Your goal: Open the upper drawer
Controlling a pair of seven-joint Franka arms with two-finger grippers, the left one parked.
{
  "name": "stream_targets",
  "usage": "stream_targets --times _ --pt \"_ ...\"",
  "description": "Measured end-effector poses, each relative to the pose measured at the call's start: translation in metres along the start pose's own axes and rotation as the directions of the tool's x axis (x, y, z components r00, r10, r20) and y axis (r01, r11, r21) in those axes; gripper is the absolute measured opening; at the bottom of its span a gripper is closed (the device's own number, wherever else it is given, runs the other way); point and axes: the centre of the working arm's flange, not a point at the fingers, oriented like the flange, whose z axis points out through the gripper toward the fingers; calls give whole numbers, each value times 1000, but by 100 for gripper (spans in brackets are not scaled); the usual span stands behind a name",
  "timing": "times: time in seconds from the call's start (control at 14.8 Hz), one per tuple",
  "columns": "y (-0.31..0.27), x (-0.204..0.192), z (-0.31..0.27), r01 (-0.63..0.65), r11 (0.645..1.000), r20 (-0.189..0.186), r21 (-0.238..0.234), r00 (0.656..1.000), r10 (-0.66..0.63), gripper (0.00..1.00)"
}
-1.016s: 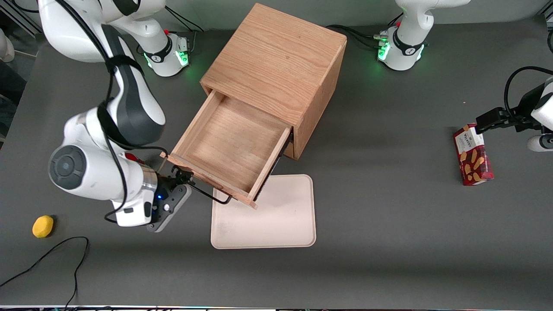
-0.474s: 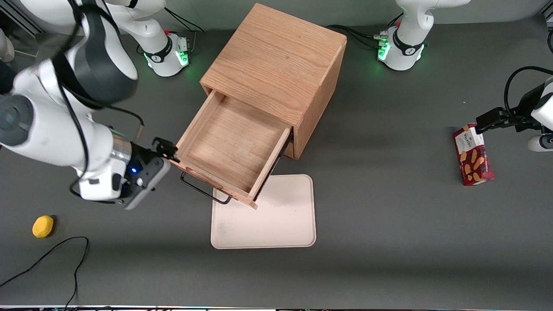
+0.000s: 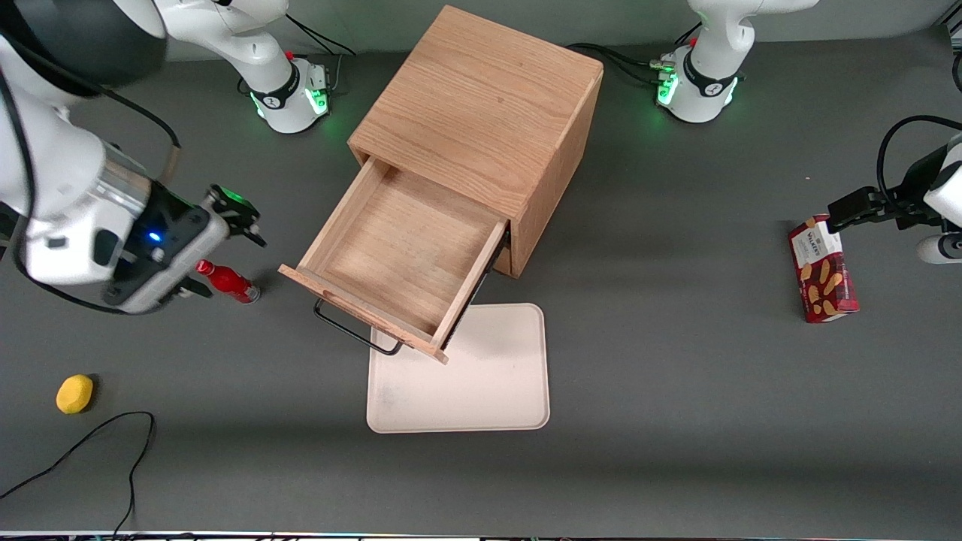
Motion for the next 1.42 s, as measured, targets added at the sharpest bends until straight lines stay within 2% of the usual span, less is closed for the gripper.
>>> stream_targets --times 0.14,0.34,0.47,0.75,1.08,1.42 --pt "-5 -15 -14 -137 991 9 2 991 137 100" --pt "-17 -32 -30 -306 952 19 4 952 305 100" --pt "-18 -45 -37 -353 936 22 -6 935 353 100" --pt "14 -87 -49 -432 900 24 -58 901 434 100" --pt "67 -134 -51 -538 840 32 -64 841 541 100" --pt "90 -155 -49 -585 808 41 -69 807 589 100"
